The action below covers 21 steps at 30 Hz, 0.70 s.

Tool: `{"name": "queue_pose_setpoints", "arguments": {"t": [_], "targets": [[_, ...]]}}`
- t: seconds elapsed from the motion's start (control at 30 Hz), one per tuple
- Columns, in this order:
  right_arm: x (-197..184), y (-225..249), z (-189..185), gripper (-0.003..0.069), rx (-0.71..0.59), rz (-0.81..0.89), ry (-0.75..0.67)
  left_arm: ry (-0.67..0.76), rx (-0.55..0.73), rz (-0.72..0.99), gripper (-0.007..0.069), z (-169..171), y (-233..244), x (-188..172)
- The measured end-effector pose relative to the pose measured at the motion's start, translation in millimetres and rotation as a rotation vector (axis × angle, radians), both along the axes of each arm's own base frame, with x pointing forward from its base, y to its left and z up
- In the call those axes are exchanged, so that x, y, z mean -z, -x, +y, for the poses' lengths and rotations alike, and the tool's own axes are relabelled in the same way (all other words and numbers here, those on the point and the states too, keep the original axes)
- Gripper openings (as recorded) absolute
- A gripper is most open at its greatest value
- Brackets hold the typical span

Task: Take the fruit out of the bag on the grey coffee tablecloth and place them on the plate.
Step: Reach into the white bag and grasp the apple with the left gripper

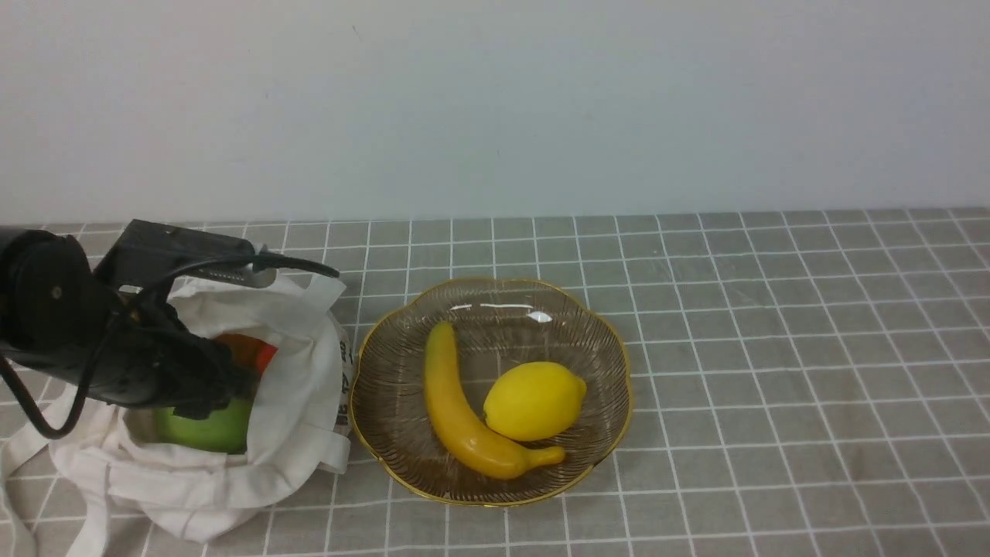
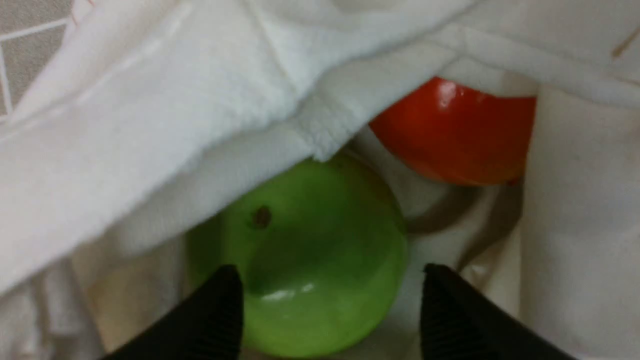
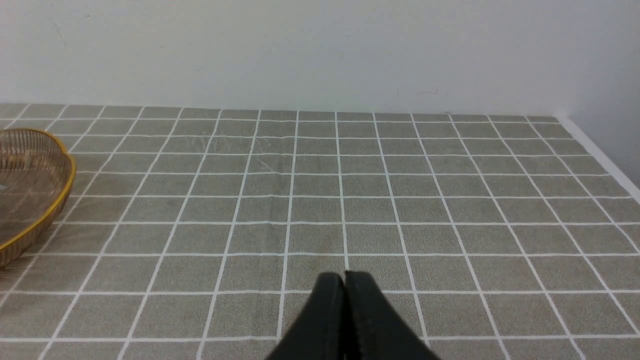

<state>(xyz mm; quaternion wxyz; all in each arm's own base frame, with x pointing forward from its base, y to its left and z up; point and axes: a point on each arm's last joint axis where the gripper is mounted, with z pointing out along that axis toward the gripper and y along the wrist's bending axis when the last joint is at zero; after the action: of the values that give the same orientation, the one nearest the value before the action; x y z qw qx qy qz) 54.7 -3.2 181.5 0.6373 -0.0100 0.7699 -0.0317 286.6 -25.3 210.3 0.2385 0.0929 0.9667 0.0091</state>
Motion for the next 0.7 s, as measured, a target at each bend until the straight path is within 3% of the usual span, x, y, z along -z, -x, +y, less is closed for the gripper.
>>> {"name": "queue_pose_setpoints", "arguments": {"t": [0.07,0.13,0.23,0.7], "targets": [[0,0,0,-0.0015,0.000,0.000,0.000,0.001,0.000,-0.005,0.0499,0,-1,1],[0,0,0,-0.0015,0.000,0.000,0.000,-0.007,0.008,-0.023,0.0624,0,-4,3],[0,0,0,-0.0015,0.000,0.000,0.000,-0.026,0.021,-0.026,0.0675,1,-7,7],[0,0,0,-0.0015,0.000,0.000,0.000,-0.069,-0.033,0.041,0.0683,5,-18,35]]}}
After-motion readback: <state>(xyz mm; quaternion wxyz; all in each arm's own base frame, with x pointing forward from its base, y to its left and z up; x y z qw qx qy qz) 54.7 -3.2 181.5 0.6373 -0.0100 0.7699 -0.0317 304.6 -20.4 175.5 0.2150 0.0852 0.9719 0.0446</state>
